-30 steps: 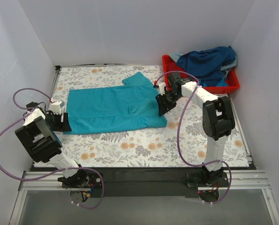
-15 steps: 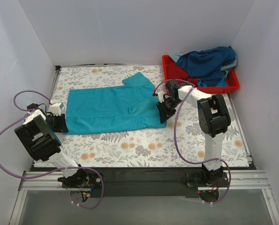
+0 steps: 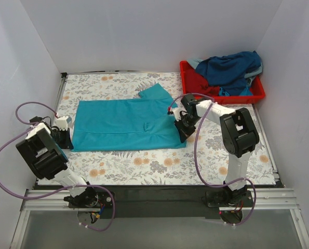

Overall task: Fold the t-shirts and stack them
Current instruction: Fold the tshirt

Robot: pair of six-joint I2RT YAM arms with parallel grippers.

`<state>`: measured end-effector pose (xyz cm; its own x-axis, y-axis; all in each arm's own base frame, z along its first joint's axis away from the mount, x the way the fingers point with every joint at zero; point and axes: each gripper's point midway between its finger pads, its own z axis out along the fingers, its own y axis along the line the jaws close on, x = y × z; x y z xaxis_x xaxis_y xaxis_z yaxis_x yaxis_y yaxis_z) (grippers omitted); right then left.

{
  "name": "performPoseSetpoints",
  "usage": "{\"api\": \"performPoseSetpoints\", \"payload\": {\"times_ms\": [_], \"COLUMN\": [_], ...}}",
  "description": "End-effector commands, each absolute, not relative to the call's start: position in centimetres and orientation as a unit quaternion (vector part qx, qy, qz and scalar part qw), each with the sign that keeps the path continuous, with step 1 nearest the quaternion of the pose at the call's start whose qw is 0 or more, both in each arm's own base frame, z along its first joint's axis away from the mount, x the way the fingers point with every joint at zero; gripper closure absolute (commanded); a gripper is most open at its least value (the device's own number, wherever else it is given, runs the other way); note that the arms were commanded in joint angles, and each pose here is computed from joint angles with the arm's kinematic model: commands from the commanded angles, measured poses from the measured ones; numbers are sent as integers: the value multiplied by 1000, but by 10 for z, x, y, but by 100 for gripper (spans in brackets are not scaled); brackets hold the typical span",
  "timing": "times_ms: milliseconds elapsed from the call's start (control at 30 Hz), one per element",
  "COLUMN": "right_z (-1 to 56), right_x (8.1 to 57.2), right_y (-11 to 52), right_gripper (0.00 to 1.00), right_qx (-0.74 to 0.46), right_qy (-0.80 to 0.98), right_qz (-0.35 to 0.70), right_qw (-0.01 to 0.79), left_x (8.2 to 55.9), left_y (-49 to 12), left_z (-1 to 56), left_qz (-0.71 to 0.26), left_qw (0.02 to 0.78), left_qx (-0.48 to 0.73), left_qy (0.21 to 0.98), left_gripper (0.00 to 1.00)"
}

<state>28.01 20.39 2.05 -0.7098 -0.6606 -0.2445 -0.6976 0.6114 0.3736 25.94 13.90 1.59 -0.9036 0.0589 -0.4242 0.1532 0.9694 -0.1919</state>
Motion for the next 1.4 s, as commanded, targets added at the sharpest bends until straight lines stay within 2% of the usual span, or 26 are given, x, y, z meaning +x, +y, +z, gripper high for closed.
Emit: {"api": "performPoseSetpoints", "payload": {"times_ms": [0, 33, 67, 100, 133, 200, 233, 267, 333, 400, 467, 500, 533, 633, 867, 1167, 1367], "right_z": [29, 34, 39, 46, 63, 86, 97, 125, 137, 168, 162, 185, 163, 148, 129, 91, 72], "right_x": [259, 260, 261, 264, 280, 304, 318, 343, 372, 411, 440, 459, 472, 506, 585, 613, 620], "right_y": [206, 208, 210, 210, 217, 219, 221, 228, 229, 239, 247, 256, 260, 271, 284, 300, 303], "right_gripper": [99, 98, 91, 78, 71, 58, 53, 43, 41, 41, 41, 41, 41, 41, 36, 38, 45], "right_qx": [-413, -413, -412, -405, -406, -398, -398, -402, -397, -399, -392, -391, -386, -368, -314, -302, -303], "right_qy": [884, 883, 882, 882, 877, 873, 870, 860, 857, 843, 844, 832, 838, 838, 813, 806, 807], "right_qz": [216, 220, 226, 238, 246, 262, 264, 266, 261, 253, 251, 251, 252, 245, 214, 212, 186], "right_qw": [31, 36, 38, 42, 70, 105, 125, 170, 200, 257, 267, 303, 291, 320, 441, 463, 472], "left_x": [227, 228, 228, 232, 246, 262, 282, 294, 320, 347, 379, 389, 402, 434, 471, 464, 469], "left_y": [136, 136, 134, 135, 141, 136, 144, 138, 144, 144, 148, 147, 149, 150, 132, 131, 134], "left_z": [14, 19, 23, 28, 41, 59, 80, 88, 112, 119, 128, 124, 128, 128, 112, 85, 77], "left_qz": [-105, -102, -109, -111, -112, -140, -135, -158, -158, -160, -137, -140, -133, -119, -130, -128, -129], "left_qw": [164, 169, 170, 175, 191, 218, 252, 275, 320, 349, 378, 379, 392, 408, 406, 380, 374], "left_qx": [68, 75, 83, 86, 90, 95, 103, 107, 117, 114, 121, 116, 108, 94, 78, 72, 66], "left_qy": [978, 977, 976, 975, 971, 961, 953, 942, 927, 916, 908, 907, 904, 901, 901, 913, 916], "left_gripper": [100, 100, 100, 92, 78, 66, 54, 48, 36, 34, 33, 33, 33, 33, 33, 33, 33]}}
